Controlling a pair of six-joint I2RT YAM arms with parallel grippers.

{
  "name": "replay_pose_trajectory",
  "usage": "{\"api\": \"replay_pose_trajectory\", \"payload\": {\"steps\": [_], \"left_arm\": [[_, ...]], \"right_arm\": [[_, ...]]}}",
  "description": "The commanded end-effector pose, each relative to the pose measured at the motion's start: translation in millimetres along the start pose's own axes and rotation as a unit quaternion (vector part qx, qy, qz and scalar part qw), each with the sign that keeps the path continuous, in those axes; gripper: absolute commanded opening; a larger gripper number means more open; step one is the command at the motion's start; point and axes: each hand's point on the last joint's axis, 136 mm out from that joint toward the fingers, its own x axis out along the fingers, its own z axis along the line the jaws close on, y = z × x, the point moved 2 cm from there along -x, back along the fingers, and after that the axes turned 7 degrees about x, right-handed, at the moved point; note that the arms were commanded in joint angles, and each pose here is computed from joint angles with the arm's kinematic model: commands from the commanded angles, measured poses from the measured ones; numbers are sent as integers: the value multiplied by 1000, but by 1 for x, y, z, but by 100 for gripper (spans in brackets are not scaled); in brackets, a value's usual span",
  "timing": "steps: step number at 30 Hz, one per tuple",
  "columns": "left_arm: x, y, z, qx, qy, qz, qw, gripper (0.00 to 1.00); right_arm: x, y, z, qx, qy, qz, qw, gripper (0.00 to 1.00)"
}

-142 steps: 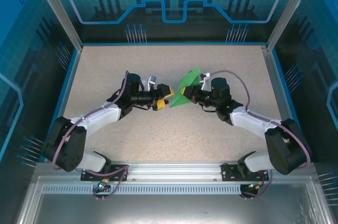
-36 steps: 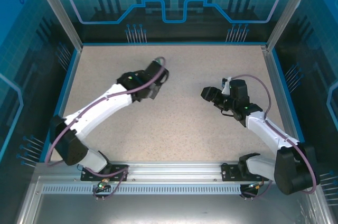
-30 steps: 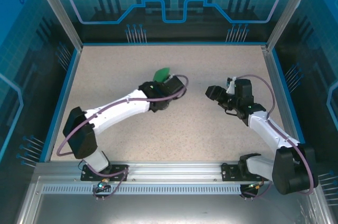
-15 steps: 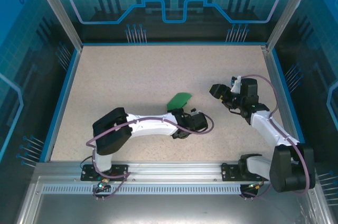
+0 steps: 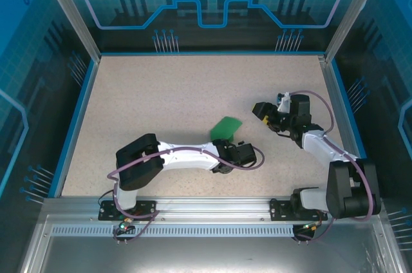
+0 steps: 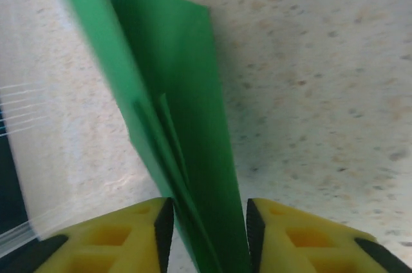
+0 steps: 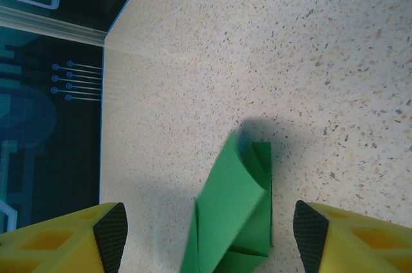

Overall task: Fold a paper plane with a square sheet of paper (pick it up from the middle)
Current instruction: Turn over the paper at the center of the table.

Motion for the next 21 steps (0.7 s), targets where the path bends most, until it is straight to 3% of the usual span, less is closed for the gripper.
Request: {"api": "replay_pose_trajectory", "payload": {"steps": [1, 5, 8, 13, 18, 21], "left_arm": [[-17, -5, -10, -38, 83, -39, 995, 46], [-35, -5, -3, -103, 158, -69, 980, 53], [-58, -2, 13, -168, 225, -96, 955, 57], [-82, 21, 46, -289, 321, -122, 894, 59], [-70, 45, 68, -403, 361, -106, 834, 58], [-61, 58, 77, -451, 357, -102, 812, 58]], "right_arm": [[5, 7, 10, -11, -16, 21, 1000, 71], [11, 16, 11, -18, -7, 32, 999, 69], [15, 25, 14, -25, 0, 42, 999, 66], [22, 50, 12, -37, 22, 64, 997, 62], [28, 79, 20, -67, 46, 78, 994, 57], [27, 94, 29, -91, 61, 79, 991, 56]]}}
